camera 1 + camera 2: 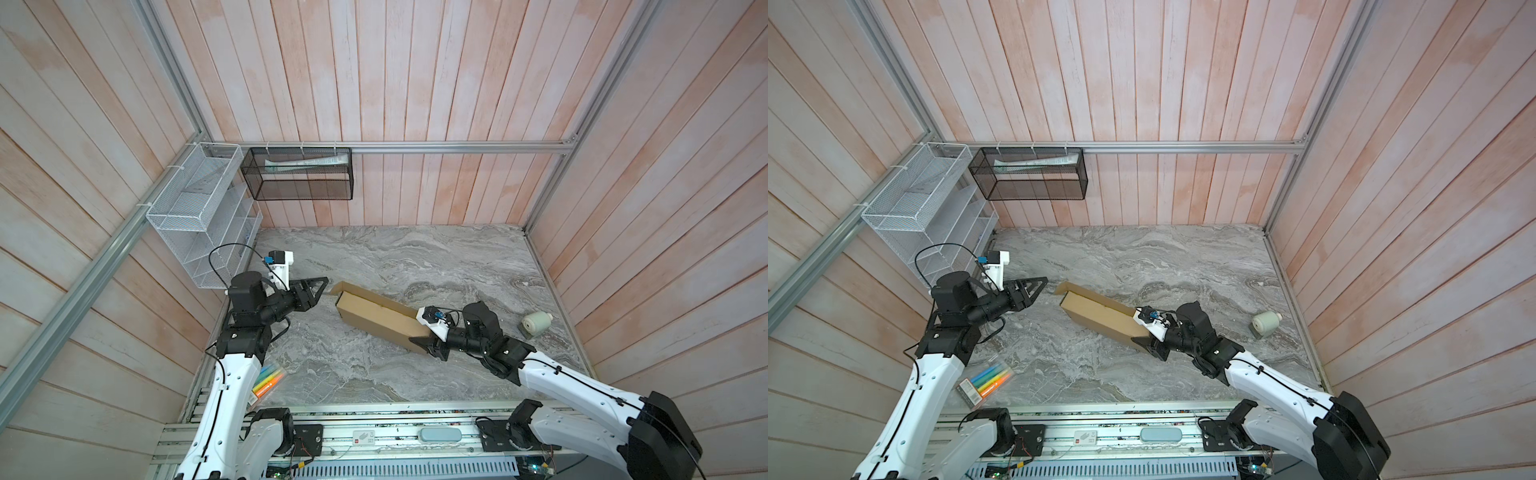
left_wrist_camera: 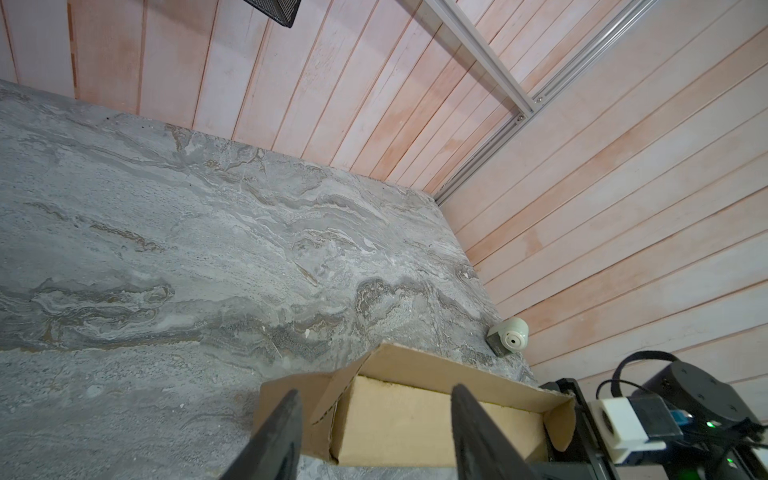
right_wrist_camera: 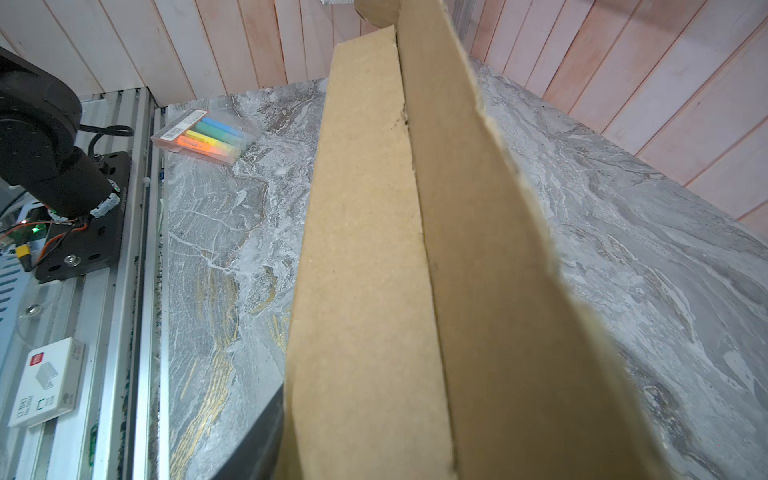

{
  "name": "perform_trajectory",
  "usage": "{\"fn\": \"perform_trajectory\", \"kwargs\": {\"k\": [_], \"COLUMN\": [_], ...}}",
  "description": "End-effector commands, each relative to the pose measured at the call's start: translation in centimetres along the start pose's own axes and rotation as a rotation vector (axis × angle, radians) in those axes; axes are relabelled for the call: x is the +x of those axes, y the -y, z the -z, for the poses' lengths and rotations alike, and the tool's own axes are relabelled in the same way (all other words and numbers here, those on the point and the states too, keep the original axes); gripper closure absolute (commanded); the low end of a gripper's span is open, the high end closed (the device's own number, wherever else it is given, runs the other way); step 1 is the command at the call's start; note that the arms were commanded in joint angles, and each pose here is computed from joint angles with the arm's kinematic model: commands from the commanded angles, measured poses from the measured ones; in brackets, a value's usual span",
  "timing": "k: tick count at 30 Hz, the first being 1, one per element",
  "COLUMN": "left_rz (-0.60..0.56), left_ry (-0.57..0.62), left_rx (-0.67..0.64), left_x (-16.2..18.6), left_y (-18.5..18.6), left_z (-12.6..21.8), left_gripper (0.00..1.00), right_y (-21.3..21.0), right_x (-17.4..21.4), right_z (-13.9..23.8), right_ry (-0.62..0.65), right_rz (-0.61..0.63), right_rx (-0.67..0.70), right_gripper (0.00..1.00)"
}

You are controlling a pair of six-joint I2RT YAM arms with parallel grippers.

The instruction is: Fold the paper box

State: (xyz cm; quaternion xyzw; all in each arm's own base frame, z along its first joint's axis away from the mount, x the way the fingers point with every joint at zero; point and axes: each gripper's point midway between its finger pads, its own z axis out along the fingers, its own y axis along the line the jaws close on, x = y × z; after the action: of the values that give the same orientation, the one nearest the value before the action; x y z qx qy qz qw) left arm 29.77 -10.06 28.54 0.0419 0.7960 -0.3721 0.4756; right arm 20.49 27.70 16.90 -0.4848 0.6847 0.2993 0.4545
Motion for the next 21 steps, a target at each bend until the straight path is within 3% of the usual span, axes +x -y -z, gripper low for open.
{"fn": "perform_trajectory", "kwargs": {"k": [1,11,21], "left_rz": [-0.047,-0.112,-0.106], "left_ry": [-0.044,-0.126,-0.114], "left_rx": [0.012,-0.064,-0.084], "left_x": [1.6,3.9,4.2], "left_y": [0.4,-0.7,-1.9], "left_z": [0.7,1.0,-0.1], "left_gripper": [0.43,0.45,0.48], "right_y": [-0.2,-0.8,-1.1], "right_x": [-2.2,-2.3,-2.3], "right_z": [0.0,-0.8,-0.7], "right_ry": [0.049,0.039,0.044], "right_rz": [0.036,0.049,0.044], "right_rx": [-0.04,-0.097,-0.115], "right_gripper": [0.81,0.81,0.82]}}
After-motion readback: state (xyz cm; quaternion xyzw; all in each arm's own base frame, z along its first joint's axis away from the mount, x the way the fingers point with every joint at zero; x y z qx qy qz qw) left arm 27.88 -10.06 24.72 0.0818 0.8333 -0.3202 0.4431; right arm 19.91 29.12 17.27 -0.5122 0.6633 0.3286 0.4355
